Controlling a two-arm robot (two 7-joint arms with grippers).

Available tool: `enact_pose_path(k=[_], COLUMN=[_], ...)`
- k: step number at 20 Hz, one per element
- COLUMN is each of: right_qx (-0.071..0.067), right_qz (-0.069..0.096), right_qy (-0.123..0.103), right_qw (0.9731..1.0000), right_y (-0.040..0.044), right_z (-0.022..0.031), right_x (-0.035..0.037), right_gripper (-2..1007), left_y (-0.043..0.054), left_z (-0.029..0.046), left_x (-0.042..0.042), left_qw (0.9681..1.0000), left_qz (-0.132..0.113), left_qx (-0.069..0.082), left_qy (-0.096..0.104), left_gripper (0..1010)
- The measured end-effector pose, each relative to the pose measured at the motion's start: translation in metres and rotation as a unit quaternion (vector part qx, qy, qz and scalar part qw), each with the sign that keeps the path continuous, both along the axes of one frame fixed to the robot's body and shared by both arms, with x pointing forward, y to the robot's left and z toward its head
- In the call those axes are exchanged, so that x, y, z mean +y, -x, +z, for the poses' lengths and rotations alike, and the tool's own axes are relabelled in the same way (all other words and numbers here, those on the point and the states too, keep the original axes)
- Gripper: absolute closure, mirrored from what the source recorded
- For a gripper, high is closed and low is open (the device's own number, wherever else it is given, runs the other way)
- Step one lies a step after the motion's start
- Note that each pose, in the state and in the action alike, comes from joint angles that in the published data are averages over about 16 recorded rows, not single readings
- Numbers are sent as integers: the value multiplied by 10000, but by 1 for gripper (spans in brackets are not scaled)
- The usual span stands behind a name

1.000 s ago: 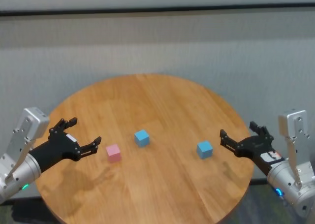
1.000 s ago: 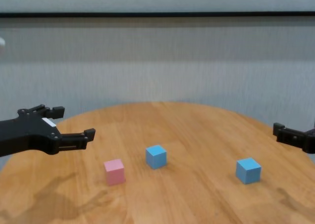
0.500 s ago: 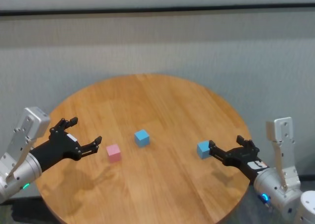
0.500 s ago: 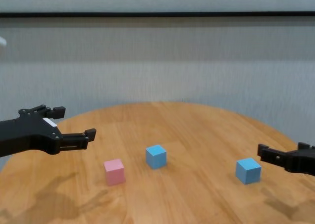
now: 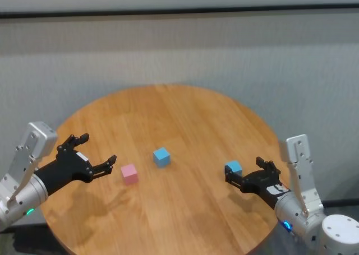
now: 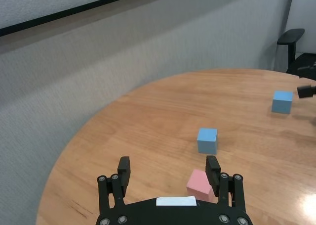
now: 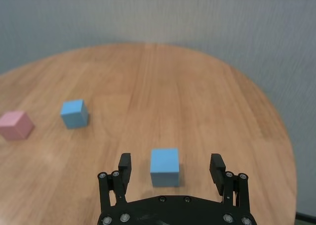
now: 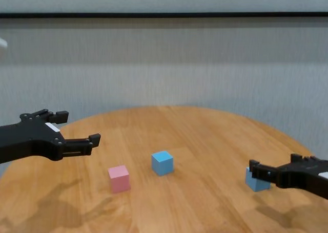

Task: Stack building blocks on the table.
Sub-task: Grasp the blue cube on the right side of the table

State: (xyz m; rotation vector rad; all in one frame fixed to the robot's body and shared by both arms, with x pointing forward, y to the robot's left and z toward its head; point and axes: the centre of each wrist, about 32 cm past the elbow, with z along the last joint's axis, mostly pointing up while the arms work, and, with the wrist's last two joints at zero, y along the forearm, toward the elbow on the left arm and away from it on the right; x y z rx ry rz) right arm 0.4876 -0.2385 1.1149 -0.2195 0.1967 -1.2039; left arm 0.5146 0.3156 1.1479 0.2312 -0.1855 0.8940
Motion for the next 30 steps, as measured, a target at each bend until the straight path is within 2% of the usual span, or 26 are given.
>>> enact_pose_path(k=[7, 13, 22, 30], right_qx=[63, 82, 97, 140], right_qz=[15, -33, -103, -98], right_qy=[209, 249, 247, 269], right_qw=[9998, 9997, 9996, 9995], right_y=[-75, -130, -172, -191], right_z=[-50, -93, -159, -193], right_x=[92, 139, 173, 183], right_gripper=[2, 2, 2, 2], left_y=[-1, -2, -3, -3], left_z=[-1, 0, 0, 0], left_x=[-2, -3, -4, -4], left_qw=[10000, 10000, 10000, 10000], left_qz=[0, 0, 0, -1], left_qx=[2, 2, 2, 2], left_qy=[1, 2, 3, 3], left_gripper=[7, 7, 7, 7])
